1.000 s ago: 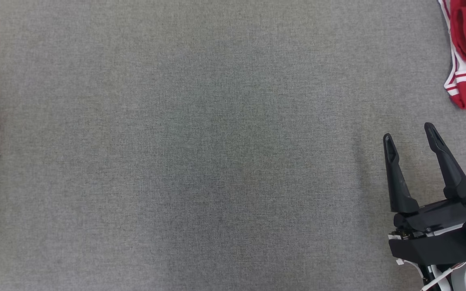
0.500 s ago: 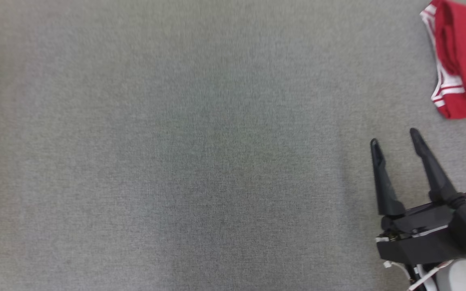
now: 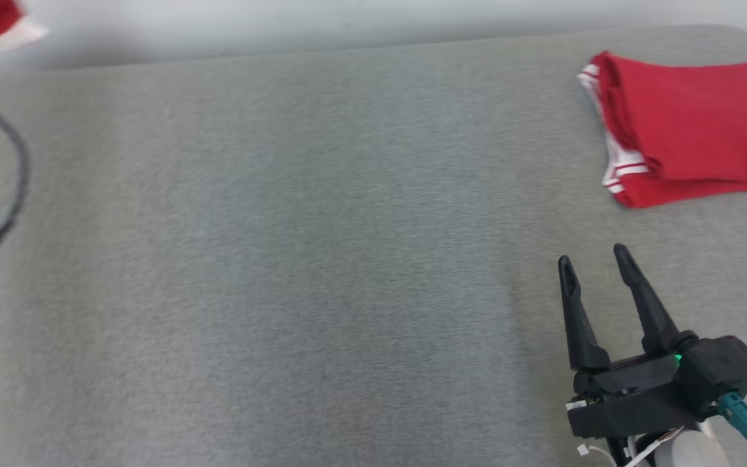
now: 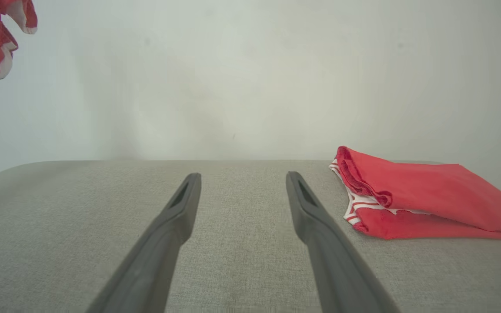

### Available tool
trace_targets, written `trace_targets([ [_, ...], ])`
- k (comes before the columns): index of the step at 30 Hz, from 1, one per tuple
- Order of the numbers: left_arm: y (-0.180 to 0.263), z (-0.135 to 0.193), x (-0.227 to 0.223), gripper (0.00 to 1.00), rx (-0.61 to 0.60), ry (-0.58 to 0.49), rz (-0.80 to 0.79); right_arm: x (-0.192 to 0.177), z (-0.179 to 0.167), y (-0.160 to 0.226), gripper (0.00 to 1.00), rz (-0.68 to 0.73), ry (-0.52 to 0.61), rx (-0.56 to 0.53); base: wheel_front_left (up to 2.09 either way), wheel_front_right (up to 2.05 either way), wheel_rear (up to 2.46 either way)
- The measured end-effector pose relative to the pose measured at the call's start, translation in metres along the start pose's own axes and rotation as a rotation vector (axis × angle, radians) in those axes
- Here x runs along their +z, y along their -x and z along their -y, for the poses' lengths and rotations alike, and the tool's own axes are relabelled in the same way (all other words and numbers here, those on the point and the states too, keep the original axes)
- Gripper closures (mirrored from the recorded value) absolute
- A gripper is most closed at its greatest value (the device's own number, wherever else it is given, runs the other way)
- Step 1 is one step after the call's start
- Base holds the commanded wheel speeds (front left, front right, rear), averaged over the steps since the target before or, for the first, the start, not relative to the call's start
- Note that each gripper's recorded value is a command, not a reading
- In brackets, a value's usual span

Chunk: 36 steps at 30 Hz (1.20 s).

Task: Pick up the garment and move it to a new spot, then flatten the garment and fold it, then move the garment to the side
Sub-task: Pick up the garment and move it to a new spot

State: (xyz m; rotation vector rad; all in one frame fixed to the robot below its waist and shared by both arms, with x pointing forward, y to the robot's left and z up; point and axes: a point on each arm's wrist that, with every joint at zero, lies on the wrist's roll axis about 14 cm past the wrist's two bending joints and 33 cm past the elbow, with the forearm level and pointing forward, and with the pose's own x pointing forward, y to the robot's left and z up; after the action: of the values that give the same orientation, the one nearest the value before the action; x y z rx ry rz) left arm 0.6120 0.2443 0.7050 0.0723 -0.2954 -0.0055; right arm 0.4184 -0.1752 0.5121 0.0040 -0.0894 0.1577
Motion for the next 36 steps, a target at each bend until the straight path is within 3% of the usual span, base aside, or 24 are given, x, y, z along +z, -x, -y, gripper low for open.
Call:
trace_targets([
  [4, -0.006, 0.076, 0.022, 1.00, -0.159, 0.054, 0.067, 0.002, 0.015, 0.016, 0.00, 0.002, -0.002, -0.061, 0.00, 0.00, 0.00],
  [9, 0.010, 0.166, 0.018, 1.00, -0.328, 0.171, 0.059, 0.005, 0.031, 0.034, 0.00, 0.009, -0.007, -0.133, 0.00, 0.00, 0.00],
  [16, 0.057, 0.255, -0.016, 1.00, -0.494, 0.278, -0.039, 0.010, 0.047, 0.054, 0.00, 0.017, -0.010, -0.203, 0.00, 0.00, 0.00],
  [21, 0.105, 0.288, -0.075, 1.00, -0.553, 0.304, -0.208, 0.012, 0.055, 0.064, 0.00, 0.019, -0.009, -0.238, 0.00, 0.00, 0.00],
  [31, 0.195, 0.287, -0.184, 1.00, -0.520, 0.333, -0.535, 0.010, 0.049, 0.062, 0.00, 0.017, -0.024, -0.228, 0.00, 0.00, 0.00],
  [32, 0.199, 0.288, -0.187, 0.96, -0.526, 0.326, -0.544, 0.010, 0.049, 0.062, 0.00, 0.017, -0.024, -0.226, 0.00, 0.00, 0.00],
  [33, 0.202, 0.289, -0.187, 0.62, -0.531, 0.323, -0.541, 0.010, 0.048, 0.062, 0.00, 0.018, -0.025, -0.224, 0.00, 0.00, 0.00],
  [34, 0.205, 0.290, -0.187, 0.00, -0.537, 0.319, -0.536, 0.010, 0.048, 0.062, 0.00, 0.018, -0.025, -0.224, 0.00, 0.00, 0.00],
  [36, 0.207, 0.291, -0.182, 0.00, -0.547, 0.332, -0.516, 0.011, 0.048, 0.062, 0.00, 0.021, -0.026, -0.222, 0.00, 0.00, 0.00],
])
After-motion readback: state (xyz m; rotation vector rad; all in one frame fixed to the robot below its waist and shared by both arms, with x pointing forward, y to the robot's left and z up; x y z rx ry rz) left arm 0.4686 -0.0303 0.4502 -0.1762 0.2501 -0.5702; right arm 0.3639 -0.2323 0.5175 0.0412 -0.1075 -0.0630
